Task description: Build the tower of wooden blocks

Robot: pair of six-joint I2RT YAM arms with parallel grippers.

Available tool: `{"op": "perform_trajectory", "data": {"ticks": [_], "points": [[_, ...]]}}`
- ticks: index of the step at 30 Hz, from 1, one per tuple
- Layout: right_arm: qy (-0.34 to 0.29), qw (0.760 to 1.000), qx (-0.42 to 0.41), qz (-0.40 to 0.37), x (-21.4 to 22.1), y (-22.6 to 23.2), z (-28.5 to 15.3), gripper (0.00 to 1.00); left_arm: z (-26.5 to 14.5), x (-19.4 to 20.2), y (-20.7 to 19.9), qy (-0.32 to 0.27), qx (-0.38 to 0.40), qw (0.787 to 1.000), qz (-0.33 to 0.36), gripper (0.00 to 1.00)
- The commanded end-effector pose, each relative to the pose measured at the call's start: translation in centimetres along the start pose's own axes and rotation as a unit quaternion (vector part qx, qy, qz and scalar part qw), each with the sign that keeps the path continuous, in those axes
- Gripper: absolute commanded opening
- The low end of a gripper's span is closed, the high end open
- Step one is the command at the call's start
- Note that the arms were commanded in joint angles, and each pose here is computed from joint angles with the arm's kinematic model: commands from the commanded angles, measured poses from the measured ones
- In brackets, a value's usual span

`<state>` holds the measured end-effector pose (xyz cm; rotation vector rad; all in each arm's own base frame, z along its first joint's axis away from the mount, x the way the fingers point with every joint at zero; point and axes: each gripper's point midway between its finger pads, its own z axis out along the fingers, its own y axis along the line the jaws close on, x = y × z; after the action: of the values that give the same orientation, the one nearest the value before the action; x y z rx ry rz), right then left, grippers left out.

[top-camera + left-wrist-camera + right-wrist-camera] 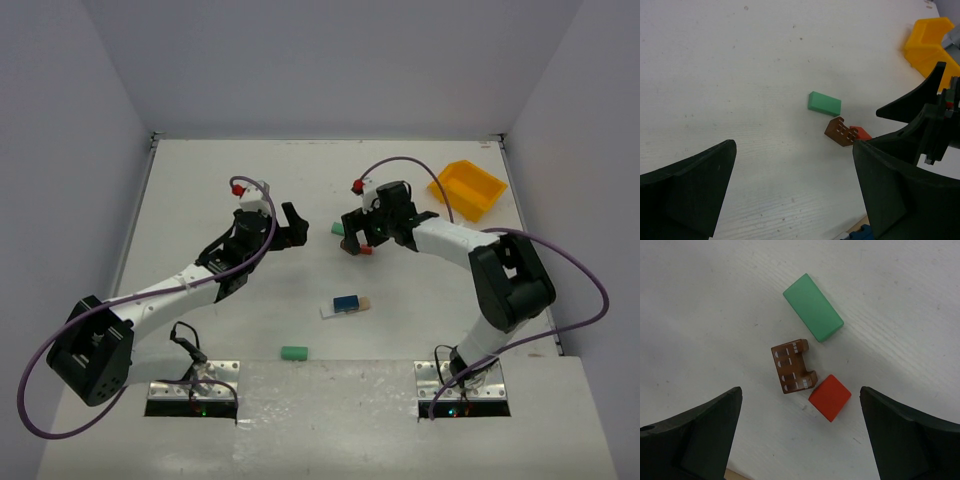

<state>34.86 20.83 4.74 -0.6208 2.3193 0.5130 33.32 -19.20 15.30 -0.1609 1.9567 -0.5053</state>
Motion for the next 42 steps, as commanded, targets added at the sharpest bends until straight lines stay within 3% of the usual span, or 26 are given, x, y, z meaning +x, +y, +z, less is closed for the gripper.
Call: {"op": "perform_trajectory", "data": {"ticks": [1,9,13,18,27,30,39,42], "points": [[-0.018,0.998,0.025,-0.047,-2.1,-0.2,1.3,0.99,0.2,-1.2,-0.9,-0.021,0.016,1.0,-0.009,1.0],[0.019,0.997,0.038,-0.06,-0.8,-0.2,2.6,0.84,0.2,-1.2,-0.7,-0.02,0.012,1.0,-0.008,1.0],[0.024,0.997,0.039,-0.065,-0.6,-0.1,3.0,0.82,0.2,-1.1,-0.7,-0.019,0.012,1.0,-0.008,1.0],[0.028,0.996,0.034,-0.073,-0.6,0.4,3.3,0.69,0.2,-1.0,-0.7,-0.016,0.013,1.0,-0.007,1.0],[0.042,0.995,0.042,-0.076,-0.1,0.3,3.8,0.58,0.0,-1.1,-0.9,-0.016,0.016,1.0,-0.008,1.0],[0.047,0.995,0.033,-0.081,0.1,0.8,3.9,0.52,0.0,-1.0,-0.8,-0.016,0.015,1.0,-0.009,1.0],[0.042,0.994,0.026,-0.098,-0.2,1.4,3.4,0.2,0.0,-0.8,-1.4,-0.008,0.03,0.999,-0.01,1.0],[0.013,0.991,0.02,-0.131,-1.2,1.9,2.7,0.16,0.0,-0.2,-2.2,0.006,0.053,0.999,-0.008,1.0]]}}
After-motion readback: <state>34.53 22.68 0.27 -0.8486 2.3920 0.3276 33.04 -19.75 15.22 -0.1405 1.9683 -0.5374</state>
